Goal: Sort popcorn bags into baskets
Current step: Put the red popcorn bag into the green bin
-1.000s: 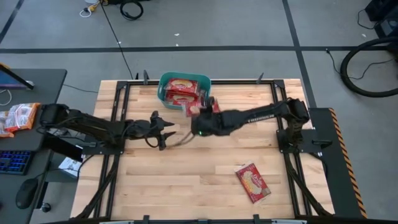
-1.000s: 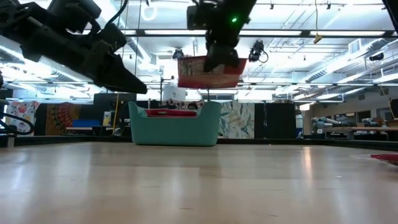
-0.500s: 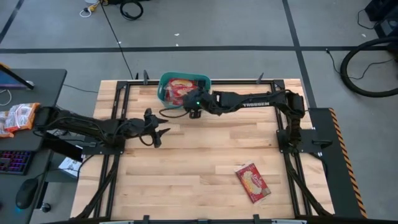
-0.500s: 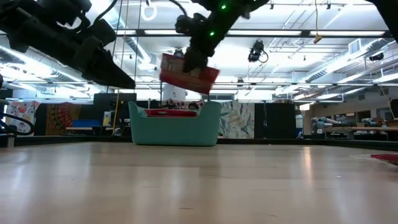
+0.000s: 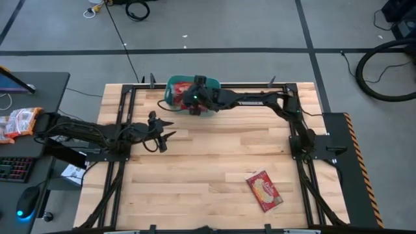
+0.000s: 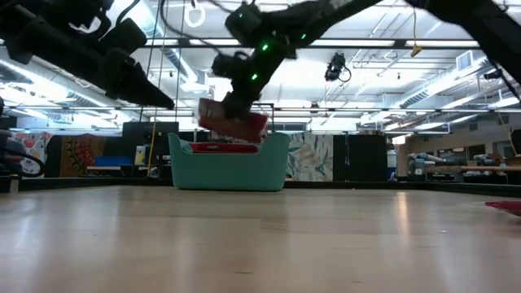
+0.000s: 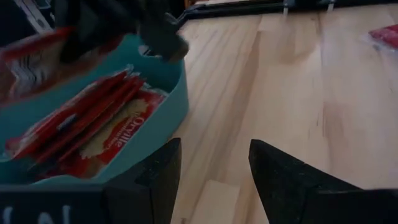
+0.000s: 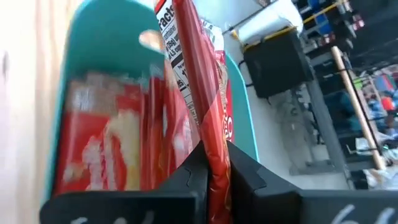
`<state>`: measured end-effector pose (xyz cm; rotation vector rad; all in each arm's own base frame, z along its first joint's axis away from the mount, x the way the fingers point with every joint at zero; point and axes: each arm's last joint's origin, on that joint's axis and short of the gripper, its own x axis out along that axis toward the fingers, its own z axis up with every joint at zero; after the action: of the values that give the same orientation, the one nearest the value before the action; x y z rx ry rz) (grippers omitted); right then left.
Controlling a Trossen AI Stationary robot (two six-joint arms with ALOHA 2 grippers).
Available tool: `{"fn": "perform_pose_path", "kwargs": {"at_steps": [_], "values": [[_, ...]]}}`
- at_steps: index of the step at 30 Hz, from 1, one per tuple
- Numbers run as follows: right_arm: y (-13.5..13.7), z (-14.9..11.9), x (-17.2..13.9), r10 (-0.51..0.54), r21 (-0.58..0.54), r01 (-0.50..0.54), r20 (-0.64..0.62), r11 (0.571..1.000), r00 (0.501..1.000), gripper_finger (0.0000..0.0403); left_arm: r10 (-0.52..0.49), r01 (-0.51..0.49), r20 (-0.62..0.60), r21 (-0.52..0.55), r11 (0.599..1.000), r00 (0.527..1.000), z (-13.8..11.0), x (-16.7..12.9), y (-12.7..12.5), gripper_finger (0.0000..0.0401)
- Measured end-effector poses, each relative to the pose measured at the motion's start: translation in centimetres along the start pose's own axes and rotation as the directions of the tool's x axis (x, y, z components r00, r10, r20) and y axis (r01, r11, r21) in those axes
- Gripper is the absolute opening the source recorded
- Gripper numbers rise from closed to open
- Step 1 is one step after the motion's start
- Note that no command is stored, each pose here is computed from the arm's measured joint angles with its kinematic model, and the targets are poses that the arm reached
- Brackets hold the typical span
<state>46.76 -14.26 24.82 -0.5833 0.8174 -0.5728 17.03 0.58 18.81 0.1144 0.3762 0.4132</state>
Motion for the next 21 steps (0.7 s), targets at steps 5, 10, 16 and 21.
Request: {"fn": "perform_pose_path", "kwargs": {"at_steps": [5, 10, 16, 21], "values": [[-0.2, -0.6, 3.1, -0.017, 0.009, 0.017, -0.038, 1.0, 0.999, 0.004, 0.006, -0.006, -0.007, 0.005, 1.0, 1.0, -0.1, 0.0, 0.0, 0.0194], [0.2, -1.3, 4.9, -0.016, -0.005, 0.016, -0.09, 1.0, 0.996, 0.0067, 0.004, -0.004, -0.006, -0.002, 1.0, 1.0, -0.1, 0.0, 0.0, 0.0194], [-0.6, -0.7, 4.2, -0.003, 0.019, 0.005, -0.089, 1.0, 0.996, 0.0129, 0.002, -0.002, -0.012, -0.001, 1.0, 1.0, -0.1, 0.0, 0.0, 0.0194], [-2.3, 1.0, 1.1, -0.001, 0.068, 0.005, -0.055, 0.998, 0.998, 0.0168, 0.002, -0.002, -0.018, -0.003, 1.0, 1.0, -0.2, 0.0, 0.0, 0.0194]]}}
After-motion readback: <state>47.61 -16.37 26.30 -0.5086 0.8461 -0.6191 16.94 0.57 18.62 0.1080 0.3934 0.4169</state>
